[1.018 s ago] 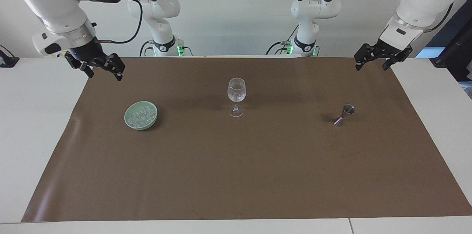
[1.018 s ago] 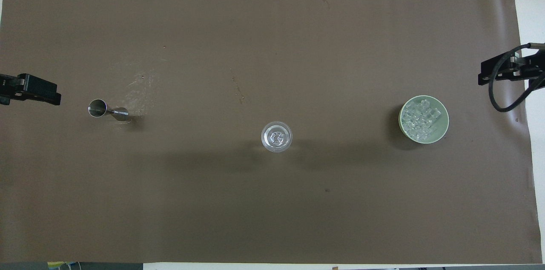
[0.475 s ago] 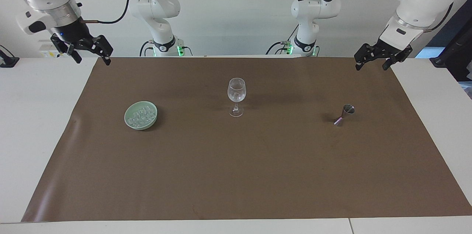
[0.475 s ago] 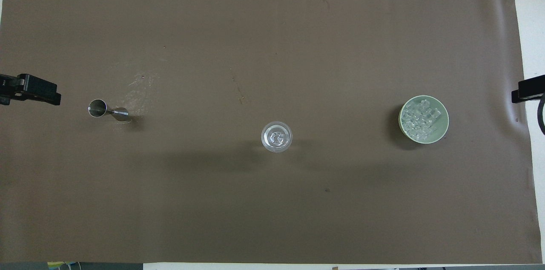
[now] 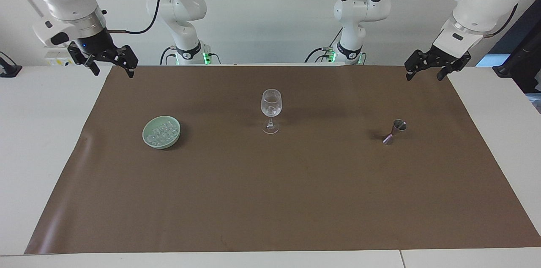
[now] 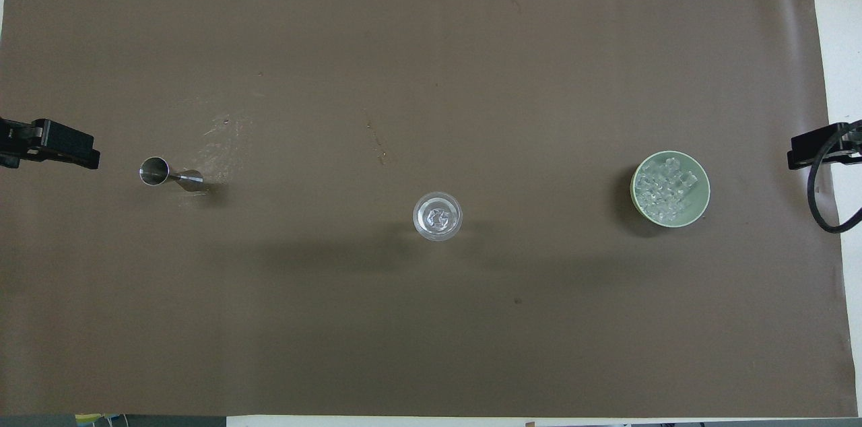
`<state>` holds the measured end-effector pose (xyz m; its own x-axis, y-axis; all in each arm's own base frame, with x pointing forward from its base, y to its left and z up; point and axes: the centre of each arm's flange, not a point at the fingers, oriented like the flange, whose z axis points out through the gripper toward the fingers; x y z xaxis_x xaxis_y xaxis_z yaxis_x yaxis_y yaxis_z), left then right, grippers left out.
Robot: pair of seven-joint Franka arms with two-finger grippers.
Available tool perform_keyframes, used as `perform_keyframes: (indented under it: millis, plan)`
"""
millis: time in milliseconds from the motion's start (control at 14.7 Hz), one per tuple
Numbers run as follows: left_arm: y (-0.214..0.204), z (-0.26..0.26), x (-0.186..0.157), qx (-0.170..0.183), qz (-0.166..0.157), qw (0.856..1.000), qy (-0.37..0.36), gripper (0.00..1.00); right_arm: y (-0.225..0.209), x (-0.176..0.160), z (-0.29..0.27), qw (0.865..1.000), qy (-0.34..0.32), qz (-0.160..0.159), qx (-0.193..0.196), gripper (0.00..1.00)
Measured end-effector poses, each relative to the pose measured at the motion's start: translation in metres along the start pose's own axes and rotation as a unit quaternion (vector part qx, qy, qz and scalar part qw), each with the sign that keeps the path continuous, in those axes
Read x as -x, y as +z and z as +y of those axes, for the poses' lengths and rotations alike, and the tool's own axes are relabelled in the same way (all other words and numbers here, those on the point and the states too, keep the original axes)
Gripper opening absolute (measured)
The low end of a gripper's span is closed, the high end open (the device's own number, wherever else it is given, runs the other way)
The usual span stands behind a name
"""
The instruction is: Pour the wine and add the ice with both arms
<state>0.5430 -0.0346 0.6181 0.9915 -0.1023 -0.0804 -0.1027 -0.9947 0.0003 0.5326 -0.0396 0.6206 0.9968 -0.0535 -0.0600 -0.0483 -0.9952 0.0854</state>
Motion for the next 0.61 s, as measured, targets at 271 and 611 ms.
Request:
perform_keyframes:
  millis: [271, 611]
  plan:
    - [0.0021, 0.0029, 0.0014, 0.011, -0.002, 1.000, 0.002, 1.00, 0.0023, -0.0059, -0.0009, 1.000, 0.000, -0.002, -0.001, 1.00]
    - [0.0022, 0.0029, 0.0039, 0.012, -0.002, 1.000, 0.001, 1.00, -0.0001, -0.0069, -0.0008, 1.000, 0.000, 0.000, -0.001, 1.00]
